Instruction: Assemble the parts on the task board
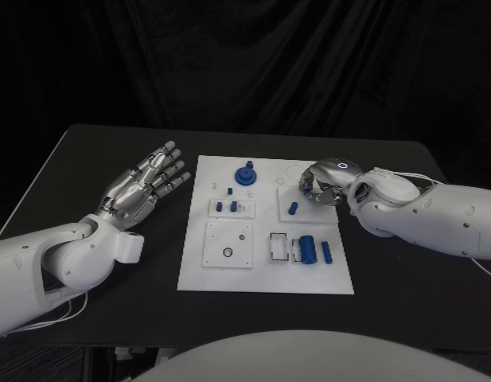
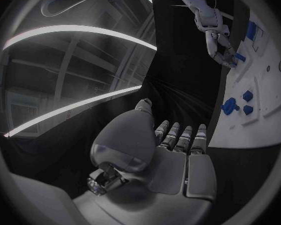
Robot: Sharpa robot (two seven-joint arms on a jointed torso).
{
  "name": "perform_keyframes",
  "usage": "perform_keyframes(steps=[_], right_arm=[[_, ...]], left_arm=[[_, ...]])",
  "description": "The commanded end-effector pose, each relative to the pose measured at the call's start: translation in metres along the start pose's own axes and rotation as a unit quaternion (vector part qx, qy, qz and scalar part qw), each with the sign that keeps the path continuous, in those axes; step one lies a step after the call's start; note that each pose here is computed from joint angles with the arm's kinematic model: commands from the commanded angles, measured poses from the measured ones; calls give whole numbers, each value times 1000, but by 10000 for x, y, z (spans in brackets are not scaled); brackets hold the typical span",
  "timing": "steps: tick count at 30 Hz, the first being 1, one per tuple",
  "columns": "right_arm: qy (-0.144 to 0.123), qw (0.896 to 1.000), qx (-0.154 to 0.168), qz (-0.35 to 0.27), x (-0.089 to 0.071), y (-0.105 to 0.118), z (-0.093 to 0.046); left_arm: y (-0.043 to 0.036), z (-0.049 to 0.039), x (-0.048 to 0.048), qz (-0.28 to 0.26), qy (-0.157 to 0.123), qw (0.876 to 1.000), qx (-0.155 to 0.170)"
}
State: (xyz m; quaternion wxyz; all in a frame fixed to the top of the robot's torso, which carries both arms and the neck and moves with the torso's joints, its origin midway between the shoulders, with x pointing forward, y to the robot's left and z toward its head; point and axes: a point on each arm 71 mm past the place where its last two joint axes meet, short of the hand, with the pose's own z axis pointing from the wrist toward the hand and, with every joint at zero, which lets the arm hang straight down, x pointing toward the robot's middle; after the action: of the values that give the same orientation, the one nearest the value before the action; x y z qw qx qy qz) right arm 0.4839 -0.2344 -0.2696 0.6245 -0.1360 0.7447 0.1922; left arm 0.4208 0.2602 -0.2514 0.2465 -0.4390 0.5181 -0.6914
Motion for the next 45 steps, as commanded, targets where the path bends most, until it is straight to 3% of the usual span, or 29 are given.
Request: perform_keyframes(steps=[1, 14, 18, 22, 32, 45], right_arm=[[-30, 1000, -2, 4, -59, 6, -29], [-53, 999, -6, 8, -367, 45, -123], [-56, 998, -18, 15, -449, 146, -194], [-49, 997, -51, 21, -480, 394, -279], [-20, 989, -148, 18, -387, 1100, -336], [14, 979, -204, 11, -73, 1586, -166]], left_arm=[[-2, -2, 14, -3, 5, 1000, 5], [9, 4, 13, -1, 2, 1000, 1], [8, 7, 16, 0, 1, 1000, 3], [9, 10, 15, 2, 0, 1000, 3], [23, 30, 28, 2, 1, 1000, 2], [46, 58, 58, 1, 4, 1000, -2]])
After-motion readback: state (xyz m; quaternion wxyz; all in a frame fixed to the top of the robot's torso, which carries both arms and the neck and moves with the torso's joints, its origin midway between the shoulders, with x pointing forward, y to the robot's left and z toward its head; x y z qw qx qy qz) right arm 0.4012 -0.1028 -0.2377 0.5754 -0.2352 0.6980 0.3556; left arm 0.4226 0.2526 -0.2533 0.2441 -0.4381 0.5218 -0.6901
